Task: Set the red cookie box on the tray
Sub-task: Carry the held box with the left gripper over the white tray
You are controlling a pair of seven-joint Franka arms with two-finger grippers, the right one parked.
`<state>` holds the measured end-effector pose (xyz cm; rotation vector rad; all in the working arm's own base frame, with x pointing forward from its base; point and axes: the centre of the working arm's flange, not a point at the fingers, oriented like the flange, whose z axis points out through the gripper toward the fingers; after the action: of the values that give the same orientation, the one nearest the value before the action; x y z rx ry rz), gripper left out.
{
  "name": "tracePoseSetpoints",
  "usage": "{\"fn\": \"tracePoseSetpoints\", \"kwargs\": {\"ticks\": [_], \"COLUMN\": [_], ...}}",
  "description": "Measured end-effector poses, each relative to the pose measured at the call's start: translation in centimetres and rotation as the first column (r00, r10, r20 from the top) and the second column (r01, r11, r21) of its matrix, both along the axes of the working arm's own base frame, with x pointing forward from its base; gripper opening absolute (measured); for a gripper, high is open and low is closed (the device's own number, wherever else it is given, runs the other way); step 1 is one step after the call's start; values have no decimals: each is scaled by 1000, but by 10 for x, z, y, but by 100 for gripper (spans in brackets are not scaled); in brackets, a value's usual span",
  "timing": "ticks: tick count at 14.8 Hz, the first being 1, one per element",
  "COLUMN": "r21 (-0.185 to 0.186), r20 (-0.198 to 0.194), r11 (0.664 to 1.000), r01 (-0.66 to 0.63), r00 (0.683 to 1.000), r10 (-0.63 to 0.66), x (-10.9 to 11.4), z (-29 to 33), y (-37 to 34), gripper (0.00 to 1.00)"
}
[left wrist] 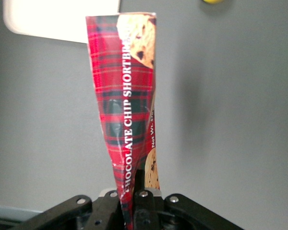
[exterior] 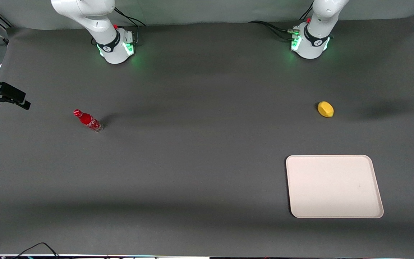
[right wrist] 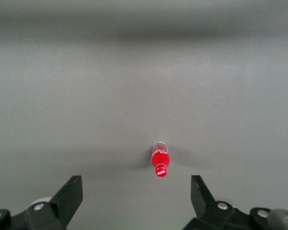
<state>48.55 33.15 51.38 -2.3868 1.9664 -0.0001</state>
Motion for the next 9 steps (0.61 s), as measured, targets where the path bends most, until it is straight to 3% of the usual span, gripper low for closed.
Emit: {"fn": "tracePoseSetpoints", "kwargs": {"ticks": [2,5,7,9], "r21": [0,17,25,35], "r20": [4,11,-4,-14], "r11": [987,929,862,770], "r01": [-163,-369,-506,-637], "r00": [987,930,862,770], "r10": [163,369,506,638], "x": [22,61,74,82], "z": [0,0,-2,-9], "y": [-35,-116,-168,-211], "gripper": [6,6,6,6]}}
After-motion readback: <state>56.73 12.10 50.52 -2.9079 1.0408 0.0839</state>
